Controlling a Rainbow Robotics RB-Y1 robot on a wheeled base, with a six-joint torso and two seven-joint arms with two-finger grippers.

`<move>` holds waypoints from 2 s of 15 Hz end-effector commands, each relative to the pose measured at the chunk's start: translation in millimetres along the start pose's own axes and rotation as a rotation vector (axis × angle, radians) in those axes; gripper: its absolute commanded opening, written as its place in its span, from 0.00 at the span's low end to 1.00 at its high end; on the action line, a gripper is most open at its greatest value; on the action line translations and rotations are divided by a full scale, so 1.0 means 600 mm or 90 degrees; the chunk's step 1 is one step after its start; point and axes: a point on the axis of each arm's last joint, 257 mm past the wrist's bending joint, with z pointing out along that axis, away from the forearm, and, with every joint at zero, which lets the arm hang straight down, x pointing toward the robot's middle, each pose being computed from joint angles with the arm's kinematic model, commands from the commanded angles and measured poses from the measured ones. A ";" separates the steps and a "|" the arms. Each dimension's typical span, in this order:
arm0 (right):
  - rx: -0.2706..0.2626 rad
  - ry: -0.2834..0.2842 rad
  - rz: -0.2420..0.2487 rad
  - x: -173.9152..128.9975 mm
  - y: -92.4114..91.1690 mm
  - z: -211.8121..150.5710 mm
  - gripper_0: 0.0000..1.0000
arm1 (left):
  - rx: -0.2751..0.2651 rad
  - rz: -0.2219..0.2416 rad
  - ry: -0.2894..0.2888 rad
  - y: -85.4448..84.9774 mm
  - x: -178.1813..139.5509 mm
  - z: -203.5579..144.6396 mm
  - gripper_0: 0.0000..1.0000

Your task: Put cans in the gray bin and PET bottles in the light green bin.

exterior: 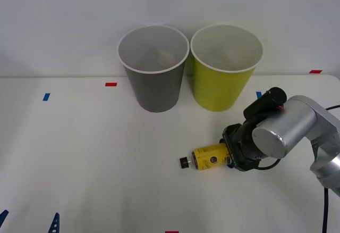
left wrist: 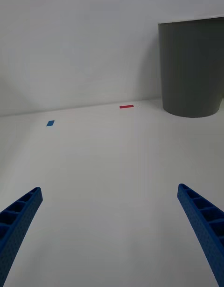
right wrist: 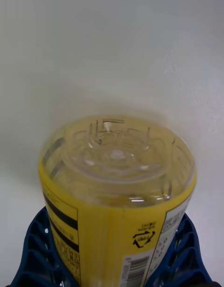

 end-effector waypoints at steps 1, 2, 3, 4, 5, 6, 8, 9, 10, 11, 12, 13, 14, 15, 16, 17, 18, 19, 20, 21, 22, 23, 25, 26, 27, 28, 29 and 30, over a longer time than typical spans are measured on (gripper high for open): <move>-0.029 -0.018 -0.039 -0.005 0.005 -0.019 0.00 | 0.000 0.000 0.000 0.000 0.000 0.000 1.00; -0.039 -0.019 -0.070 -0.011 0.001 -0.028 0.00 | 0.000 0.000 0.000 0.000 0.000 0.000 1.00; -0.053 -0.024 -0.111 -0.020 0.002 -0.041 0.00 | 0.000 0.000 0.000 0.000 0.000 0.000 1.00; -0.061 -0.033 -0.138 -0.027 0.001 -0.051 0.00 | 0.000 0.000 0.000 0.000 0.000 0.000 1.00; -0.074 -0.050 -0.194 -0.031 0.002 -0.067 0.00 | 0.000 0.000 0.000 0.000 0.000 0.000 1.00; -0.091 -0.063 -0.239 -0.032 0.007 -0.081 0.00 | 0.000 0.000 0.000 0.000 0.000 0.000 1.00; -0.115 -0.085 -0.305 -0.036 0.010 -0.103 0.00 | 0.000 0.000 0.000 0.000 0.000 0.000 1.00; -0.126 -0.098 -0.350 -0.041 0.010 -0.115 0.00 | 0.000 0.000 0.000 0.000 0.000 0.000 1.00; -0.135 -0.116 -0.389 -0.046 0.014 -0.125 0.00 | 0.000 0.000 0.000 0.000 0.000 0.000 1.00; -0.142 -0.133 -0.424 -0.050 0.018 -0.132 0.00 | 0.000 0.000 0.000 0.000 0.000 0.000 1.00; -0.150 -0.148 -0.459 -0.051 0.021 -0.141 0.00 | 0.000 0.000 0.000 0.000 0.000 0.000 1.00; -0.155 -0.158 -0.482 -0.053 0.024 -0.148 0.00 | 0.000 0.000 0.000 0.000 0.000 0.000 1.00; -0.160 -0.175 -0.513 -0.056 0.025 -0.156 0.00 | 0.000 0.000 0.000 0.000 0.000 0.000 1.00; -0.164 -0.192 -0.549 -0.056 0.028 -0.165 0.00 | 0.000 0.000 0.000 0.000 0.000 0.000 1.00; -0.169 -0.210 -0.580 -0.058 0.032 -0.174 0.00 | 0.000 0.000 0.000 0.000 0.000 0.000 1.00; -0.175 -0.225 -0.610 -0.057 0.035 -0.183 0.00 | 0.000 0.000 0.000 0.000 0.000 0.000 1.00; -0.180 -0.238 -0.641 -0.054 0.039 -0.192 0.00 | 0.000 0.000 0.000 0.000 0.000 0.000 1.00; -0.187 -0.258 -0.681 -0.051 0.042 -0.205 0.00 | 0.000 0.000 0.000 0.000 0.000 0.000 1.00; -0.187 -0.283 -0.722 -0.054 0.047 -0.212 0.00 | 0.000 0.000 0.000 0.000 0.000 0.000 1.00; -0.188 -0.312 -0.769 -0.058 0.053 -0.219 0.00 | 0.000 0.000 0.000 0.000 0.000 0.000 1.00; -0.190 -0.338 -0.809 -0.060 0.060 -0.226 0.00 | 0.000 0.000 0.000 0.000 0.000 0.000 1.00; -0.192 -0.357 -0.834 -0.060 0.065 -0.233 0.00 | 0.000 0.000 0.000 0.000 0.000 0.000 1.00; -0.202 -0.392 -0.883 -0.054 0.076 -0.255 0.00 | 0.000 0.000 0.000 0.000 0.000 0.000 1.00; -0.212 -0.409 -0.900 -0.052 0.084 -0.268 0.00 | 0.000 0.000 0.000 0.000 0.000 0.000 1.00; -0.223 -0.428 -0.918 -0.050 0.093 -0.280 0.00 | 0.000 0.000 0.000 0.000 0.000 0.000 1.00; -0.233 -0.444 -0.932 -0.046 0.100 -0.291 0.00 | 0.000 0.000 0.000 0.000 0.000 0.000 1.00; -0.244 -0.454 -0.942 -0.041 0.107 -0.299 0.00 | 0.000 0.000 0.000 0.000 0.000 0.000 1.00; -0.255 -0.464 -0.945 -0.037 0.112 -0.310 0.00 | 0.000 0.000 0.000 0.000 0.000 0.000 1.00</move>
